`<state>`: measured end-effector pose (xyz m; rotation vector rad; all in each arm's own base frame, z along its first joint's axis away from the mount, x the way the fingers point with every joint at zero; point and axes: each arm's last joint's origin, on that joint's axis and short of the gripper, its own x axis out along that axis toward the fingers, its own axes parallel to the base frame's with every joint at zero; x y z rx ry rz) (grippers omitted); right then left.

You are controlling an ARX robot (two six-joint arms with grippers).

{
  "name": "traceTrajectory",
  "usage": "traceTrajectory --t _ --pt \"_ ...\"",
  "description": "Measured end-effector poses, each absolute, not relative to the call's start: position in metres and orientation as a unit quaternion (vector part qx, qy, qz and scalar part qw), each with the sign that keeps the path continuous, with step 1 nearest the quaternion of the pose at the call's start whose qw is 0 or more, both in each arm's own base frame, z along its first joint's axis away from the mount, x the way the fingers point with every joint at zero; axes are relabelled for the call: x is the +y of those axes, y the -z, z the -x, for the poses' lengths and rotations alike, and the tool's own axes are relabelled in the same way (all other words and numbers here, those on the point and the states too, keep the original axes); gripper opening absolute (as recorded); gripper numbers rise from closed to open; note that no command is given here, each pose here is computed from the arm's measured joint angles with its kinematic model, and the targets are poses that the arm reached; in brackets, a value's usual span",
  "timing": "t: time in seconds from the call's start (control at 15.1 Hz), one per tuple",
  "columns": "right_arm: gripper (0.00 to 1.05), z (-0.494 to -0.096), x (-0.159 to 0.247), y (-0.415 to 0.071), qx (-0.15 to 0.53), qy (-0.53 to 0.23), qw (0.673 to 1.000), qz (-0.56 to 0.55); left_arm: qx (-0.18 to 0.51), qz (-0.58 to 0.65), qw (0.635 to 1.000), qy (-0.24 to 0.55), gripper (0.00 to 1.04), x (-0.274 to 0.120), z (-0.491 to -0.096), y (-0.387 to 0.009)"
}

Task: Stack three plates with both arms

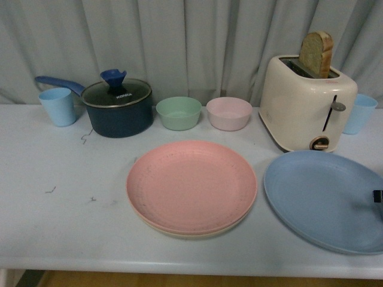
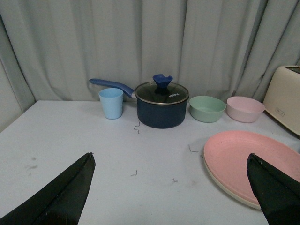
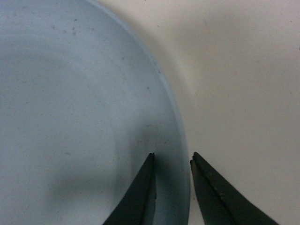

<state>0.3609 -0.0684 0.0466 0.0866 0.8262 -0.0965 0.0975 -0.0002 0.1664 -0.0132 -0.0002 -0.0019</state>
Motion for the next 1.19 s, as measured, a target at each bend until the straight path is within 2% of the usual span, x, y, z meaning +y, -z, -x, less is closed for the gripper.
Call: traceTrajectory --t 0.13,0.2,0.46,0.59,0.66,0.79,0.99,1.19 --pt "0.1 -0.348 -0.074 -0.053 0.399 0.051 0.914 -0.059 0.0 0.007 1.0 0.001 0.98 0.0 -0.098 -0.166" --pt "0.03 -0.339 -0.078 -0.061 0.393 0.056 0.915 -0.075 0.0 0.007 1.0 0.001 0.98 0.0 -0.098 -0.166" --pt "0.03 -0.279 -0.069 -0.109 0.373 0.025 0.921 -0.11 0.0 0.007 1.0 0.001 0.98 0.0 -0.098 -0.166" --pt "0.03 -0.272 -0.047 -0.145 0.314 -0.025 0.942 -0.115 0.0 0.007 1.0 0.001 0.98 0.0 -0.098 -0.166" --pt "0.03 -0.277 -0.029 -0.165 0.267 -0.053 0.954 -0.123 0.0 0.007 1.0 0.001 0.98 0.0 -0.098 -0.166" --pt "0.03 -0.294 0.008 -0.171 0.242 -0.088 0.954 -0.153 0.0 0.007 1.0 0.001 0.98 0.0 -0.098 -0.166" --pt "0.03 -0.323 0.062 -0.139 0.291 -0.092 0.936 -0.178 0.0 0.007 1.0 0.001 0.98 0.0 -0.098 -0.166" --pt "0.03 -0.352 0.085 -0.117 0.312 -0.074 0.927 -0.195 0.0 0.007 1.0 0.001 0.98 0.0 -0.098 -0.166"
